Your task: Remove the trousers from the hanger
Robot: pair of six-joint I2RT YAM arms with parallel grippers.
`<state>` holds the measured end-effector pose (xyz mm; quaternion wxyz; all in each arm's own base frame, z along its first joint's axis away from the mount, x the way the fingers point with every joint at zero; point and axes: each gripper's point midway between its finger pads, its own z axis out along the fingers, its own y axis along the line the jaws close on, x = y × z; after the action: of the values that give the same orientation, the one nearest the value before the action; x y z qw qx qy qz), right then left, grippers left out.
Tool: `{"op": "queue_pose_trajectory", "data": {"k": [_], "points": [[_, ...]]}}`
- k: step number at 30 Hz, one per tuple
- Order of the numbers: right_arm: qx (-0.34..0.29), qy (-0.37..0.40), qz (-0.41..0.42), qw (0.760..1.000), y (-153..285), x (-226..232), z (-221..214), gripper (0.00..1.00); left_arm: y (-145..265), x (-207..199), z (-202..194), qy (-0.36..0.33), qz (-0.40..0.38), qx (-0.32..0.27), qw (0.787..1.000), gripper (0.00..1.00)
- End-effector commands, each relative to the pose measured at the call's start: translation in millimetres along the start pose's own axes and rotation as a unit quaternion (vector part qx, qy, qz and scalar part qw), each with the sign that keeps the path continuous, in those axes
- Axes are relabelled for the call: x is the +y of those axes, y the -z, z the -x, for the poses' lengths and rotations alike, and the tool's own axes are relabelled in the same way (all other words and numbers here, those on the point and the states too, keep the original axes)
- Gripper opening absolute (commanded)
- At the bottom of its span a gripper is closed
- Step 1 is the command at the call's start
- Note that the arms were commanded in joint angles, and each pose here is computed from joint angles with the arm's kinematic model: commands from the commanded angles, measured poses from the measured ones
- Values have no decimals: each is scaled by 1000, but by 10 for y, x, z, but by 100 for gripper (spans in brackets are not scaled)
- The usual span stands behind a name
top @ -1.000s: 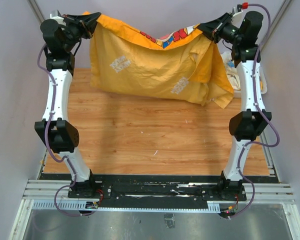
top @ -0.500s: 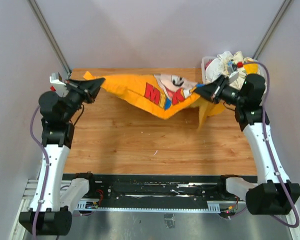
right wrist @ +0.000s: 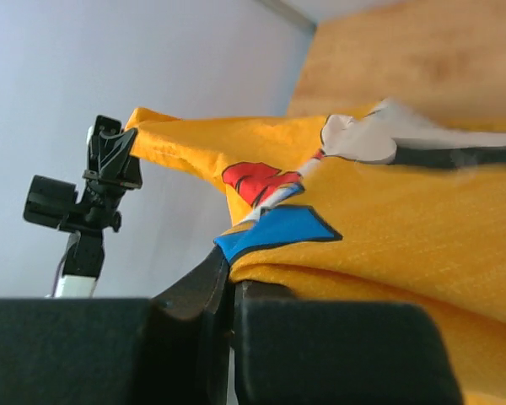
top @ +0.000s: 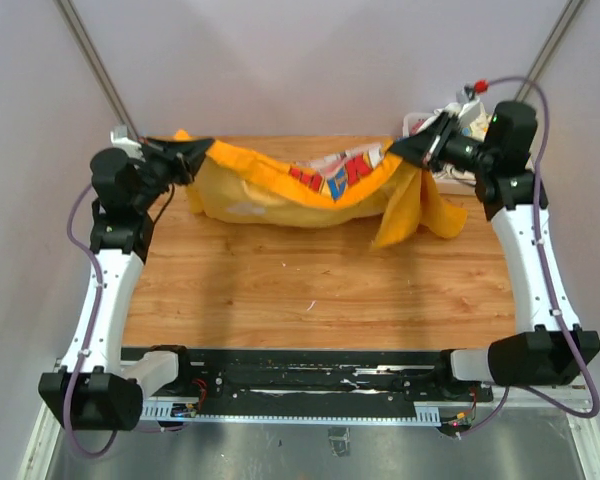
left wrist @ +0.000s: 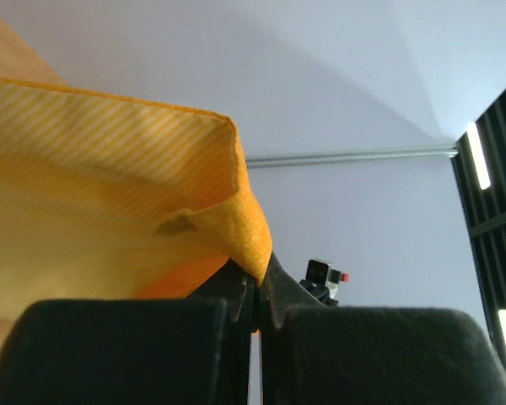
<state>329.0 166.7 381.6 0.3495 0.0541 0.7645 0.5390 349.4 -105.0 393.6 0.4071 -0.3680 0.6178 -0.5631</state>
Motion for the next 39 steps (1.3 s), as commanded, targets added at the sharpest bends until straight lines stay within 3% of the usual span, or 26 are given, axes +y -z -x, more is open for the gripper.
{"op": "queue_pose_trajectory", "data": {"k": [1, 5, 9, 12, 16, 20, 24, 28, 34, 39], "points": [[-62, 105, 44, 992, -35, 645, 682, 1, -135, -1026, 223, -48, -125, -14, 991, 0], [-60, 120, 83, 988, -44, 1016, 845, 1, -138, -1460, 232, -68, -160, -2, 985, 0], [-20, 82, 57, 995, -112, 612, 328, 1, 7, -1087, 229, -71, -116, -24, 990, 0], [-15, 52, 47, 997, -95, 398, 13, 1, 57, -778, 143, -40, -100, -8, 994, 0], [-32, 71, 49, 996, -167, 592, 362, 1, -57, -884, 211, -26, -123, -7, 992, 0], [-70, 131, 85, 985, -173, 1191, 925, 1, -198, -1507, 345, -66, -167, -13, 984, 0], [-75, 123, 125, 982, -217, 1475, 1253, 1, -272, -1864, 437, -62, -194, -13, 979, 0], [-63, 129, 136, 980, -174, 1509, 1090, 1, -227, -1848, 391, -56, -197, -4, 979, 0], [-47, 82, 108, 990, -110, 1001, 567, 1, -30, -1594, 287, -47, -183, -10, 982, 0], [-54, 73, 100, 991, -165, 961, 656, 1, -133, -1553, 332, -42, -176, -8, 984, 1]]}}
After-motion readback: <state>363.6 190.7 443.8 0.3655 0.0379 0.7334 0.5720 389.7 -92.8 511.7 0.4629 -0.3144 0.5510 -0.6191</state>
